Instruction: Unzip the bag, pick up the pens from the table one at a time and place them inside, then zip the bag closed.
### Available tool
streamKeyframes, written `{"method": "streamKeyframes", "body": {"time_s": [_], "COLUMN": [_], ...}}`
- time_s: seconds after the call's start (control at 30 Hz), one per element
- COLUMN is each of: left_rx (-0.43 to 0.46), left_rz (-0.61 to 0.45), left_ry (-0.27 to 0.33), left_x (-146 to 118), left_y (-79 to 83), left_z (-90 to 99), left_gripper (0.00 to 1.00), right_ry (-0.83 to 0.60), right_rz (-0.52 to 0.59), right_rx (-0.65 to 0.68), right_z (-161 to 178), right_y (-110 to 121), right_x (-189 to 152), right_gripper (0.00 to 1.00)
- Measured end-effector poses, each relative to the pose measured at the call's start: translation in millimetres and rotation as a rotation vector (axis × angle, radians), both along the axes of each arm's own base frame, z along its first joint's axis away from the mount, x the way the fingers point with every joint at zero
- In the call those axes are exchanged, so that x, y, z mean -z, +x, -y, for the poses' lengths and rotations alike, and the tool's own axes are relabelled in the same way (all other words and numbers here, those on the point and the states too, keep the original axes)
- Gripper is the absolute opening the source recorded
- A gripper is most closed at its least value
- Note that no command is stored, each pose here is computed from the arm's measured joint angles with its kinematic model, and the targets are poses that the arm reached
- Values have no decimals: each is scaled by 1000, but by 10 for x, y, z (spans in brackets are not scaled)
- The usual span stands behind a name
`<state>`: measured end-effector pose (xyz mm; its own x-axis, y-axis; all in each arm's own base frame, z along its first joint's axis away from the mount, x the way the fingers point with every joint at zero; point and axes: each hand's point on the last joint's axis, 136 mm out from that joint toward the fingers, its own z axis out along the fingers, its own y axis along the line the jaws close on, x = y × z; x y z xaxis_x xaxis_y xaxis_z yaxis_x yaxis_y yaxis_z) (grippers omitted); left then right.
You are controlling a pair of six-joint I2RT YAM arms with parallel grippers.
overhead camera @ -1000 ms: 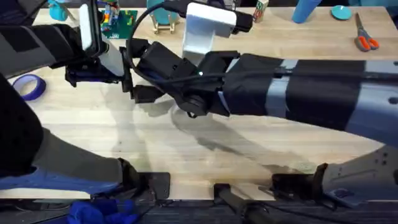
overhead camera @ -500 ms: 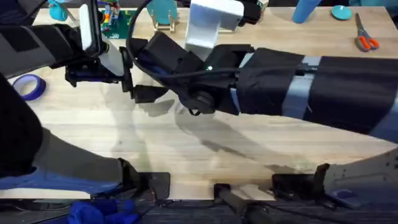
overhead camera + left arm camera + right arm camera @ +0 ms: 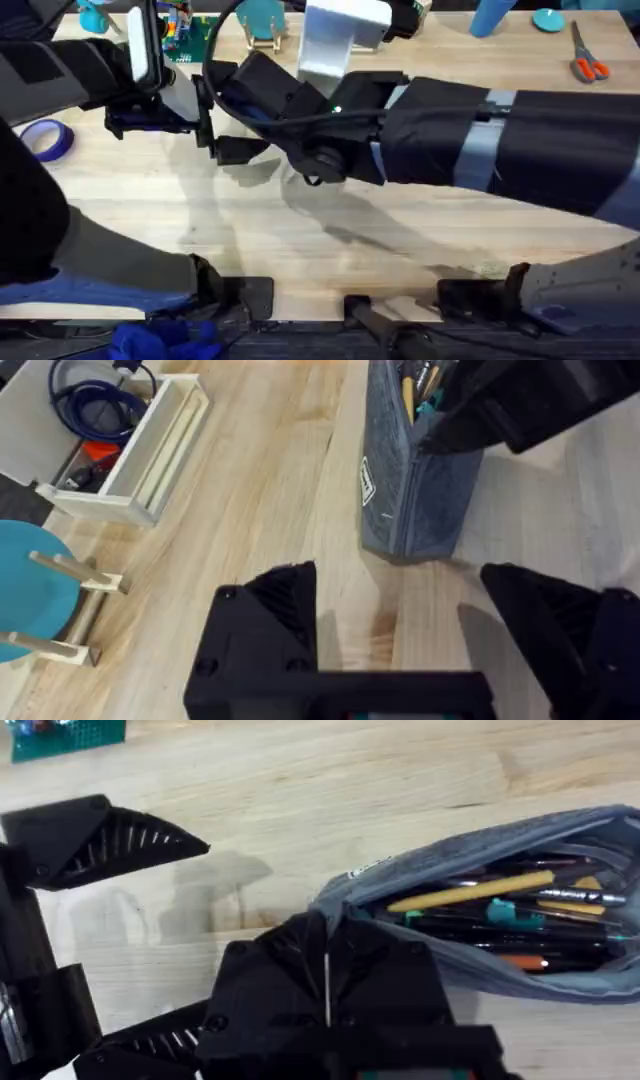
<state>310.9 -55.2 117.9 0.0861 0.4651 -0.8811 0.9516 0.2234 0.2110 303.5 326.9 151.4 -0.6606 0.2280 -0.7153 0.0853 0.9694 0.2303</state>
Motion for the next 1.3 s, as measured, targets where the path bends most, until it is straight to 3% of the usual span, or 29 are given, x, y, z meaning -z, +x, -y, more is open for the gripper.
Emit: {"method": "streamKeyframes", "body": {"time_s": [0.63, 0.93, 1.13, 1.3], "left_rx": [13, 159, 130, 106], "left_rz": [9, 88, 52, -37], "left_ry": [3, 83, 131, 119], "left_x": [1, 88, 219, 356], "left_y": [6, 44, 218, 276], "left_z": [36, 439, 565, 691], "left_gripper": [993, 993, 993, 993], "right_ry": [0, -2, -2, -2], "right_rz": [0, 1, 1, 1], "right_rx": [0, -2, -2, -2], "right_z": [0, 0, 0, 0], "right_y": [1, 1, 1, 1], "right_x": [0, -1, -1, -1], "right_gripper": [30, 30, 30, 30]}}
